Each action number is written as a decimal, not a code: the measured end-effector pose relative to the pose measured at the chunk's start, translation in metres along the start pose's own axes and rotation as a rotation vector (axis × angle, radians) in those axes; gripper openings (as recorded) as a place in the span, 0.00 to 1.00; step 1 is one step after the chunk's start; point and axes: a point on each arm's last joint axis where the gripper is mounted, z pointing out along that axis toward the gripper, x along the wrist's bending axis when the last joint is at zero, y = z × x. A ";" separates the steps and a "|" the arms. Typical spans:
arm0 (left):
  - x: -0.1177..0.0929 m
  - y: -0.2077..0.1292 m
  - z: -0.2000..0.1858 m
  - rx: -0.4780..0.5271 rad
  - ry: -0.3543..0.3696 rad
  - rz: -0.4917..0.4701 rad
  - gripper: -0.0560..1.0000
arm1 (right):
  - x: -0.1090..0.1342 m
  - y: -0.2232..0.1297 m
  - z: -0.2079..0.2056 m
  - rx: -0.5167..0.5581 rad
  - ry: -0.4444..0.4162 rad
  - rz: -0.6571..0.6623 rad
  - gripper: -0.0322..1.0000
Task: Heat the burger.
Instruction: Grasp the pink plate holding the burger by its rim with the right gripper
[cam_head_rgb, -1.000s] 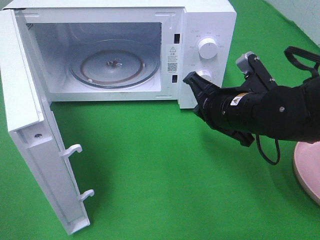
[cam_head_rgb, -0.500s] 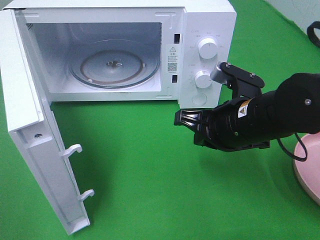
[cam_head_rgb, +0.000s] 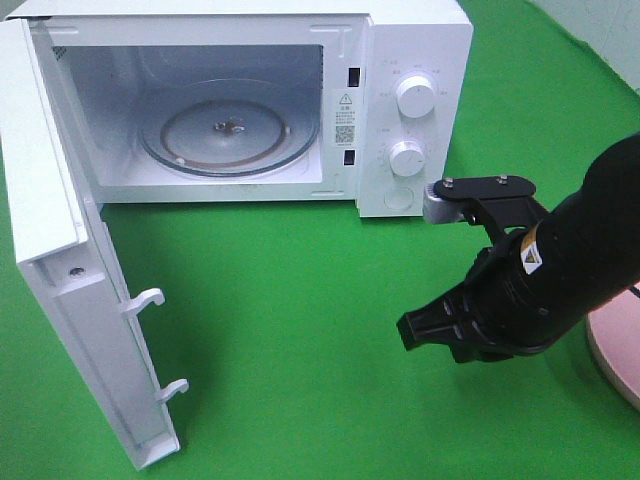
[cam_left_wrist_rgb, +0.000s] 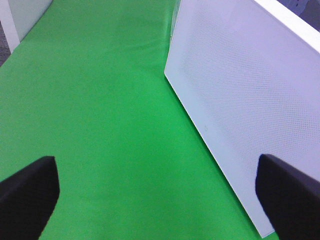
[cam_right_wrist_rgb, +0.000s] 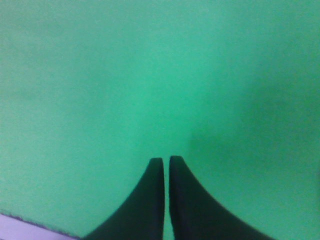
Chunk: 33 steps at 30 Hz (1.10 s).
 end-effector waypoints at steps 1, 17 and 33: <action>0.000 0.000 0.000 0.000 0.000 0.000 0.99 | -0.002 -0.004 -0.003 0.031 -0.021 -0.018 0.07; 0.000 0.000 0.000 0.000 0.000 0.000 0.99 | -0.047 -0.010 -0.051 -0.012 -0.152 -0.024 0.34; 0.000 0.000 0.000 0.000 0.000 0.000 0.99 | -0.097 -0.005 -0.054 -0.047 -0.265 0.076 0.85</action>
